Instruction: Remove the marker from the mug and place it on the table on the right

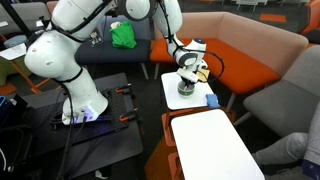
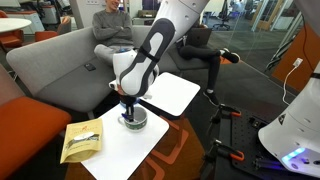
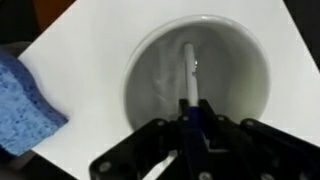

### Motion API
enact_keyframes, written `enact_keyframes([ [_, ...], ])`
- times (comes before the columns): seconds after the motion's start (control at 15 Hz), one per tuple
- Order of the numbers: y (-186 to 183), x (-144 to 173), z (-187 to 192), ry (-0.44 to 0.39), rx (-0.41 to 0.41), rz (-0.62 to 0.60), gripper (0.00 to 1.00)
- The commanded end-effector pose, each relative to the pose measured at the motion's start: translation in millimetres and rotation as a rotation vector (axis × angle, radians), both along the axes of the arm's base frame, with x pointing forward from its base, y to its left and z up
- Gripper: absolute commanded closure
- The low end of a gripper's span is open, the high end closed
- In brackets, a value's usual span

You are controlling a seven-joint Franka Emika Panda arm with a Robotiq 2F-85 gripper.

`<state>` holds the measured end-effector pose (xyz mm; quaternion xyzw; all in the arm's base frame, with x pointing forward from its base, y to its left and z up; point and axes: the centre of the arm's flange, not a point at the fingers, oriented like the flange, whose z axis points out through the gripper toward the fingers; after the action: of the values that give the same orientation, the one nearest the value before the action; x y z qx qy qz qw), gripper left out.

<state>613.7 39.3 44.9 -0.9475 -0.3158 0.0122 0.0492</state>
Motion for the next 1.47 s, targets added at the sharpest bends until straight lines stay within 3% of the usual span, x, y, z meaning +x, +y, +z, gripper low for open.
enact_keyframes([
  [0.0, 2.0, -4.0, 19.4, 0.019, 0.011, 0.007, 0.96],
  [0.33, 28.8, -33.0, 91.5, 0.010, -0.038, -0.044, 0.96],
  [0.67, 31.5, -56.0, 148.6, -0.038, -0.195, -0.229, 0.96],
  [0.87, -17.8, -46.9, 158.6, -0.061, -0.290, -0.368, 0.96],
  [1.07, -96.1, -41.7, 149.6, -0.021, -0.354, -0.535, 0.96],
  [1.2, -148.5, -45.1, 139.5, 0.006, -0.361, -0.633, 0.96],
  [1.4, -205.2, -50.0, 124.7, -0.043, -0.278, -0.758, 0.96],
])
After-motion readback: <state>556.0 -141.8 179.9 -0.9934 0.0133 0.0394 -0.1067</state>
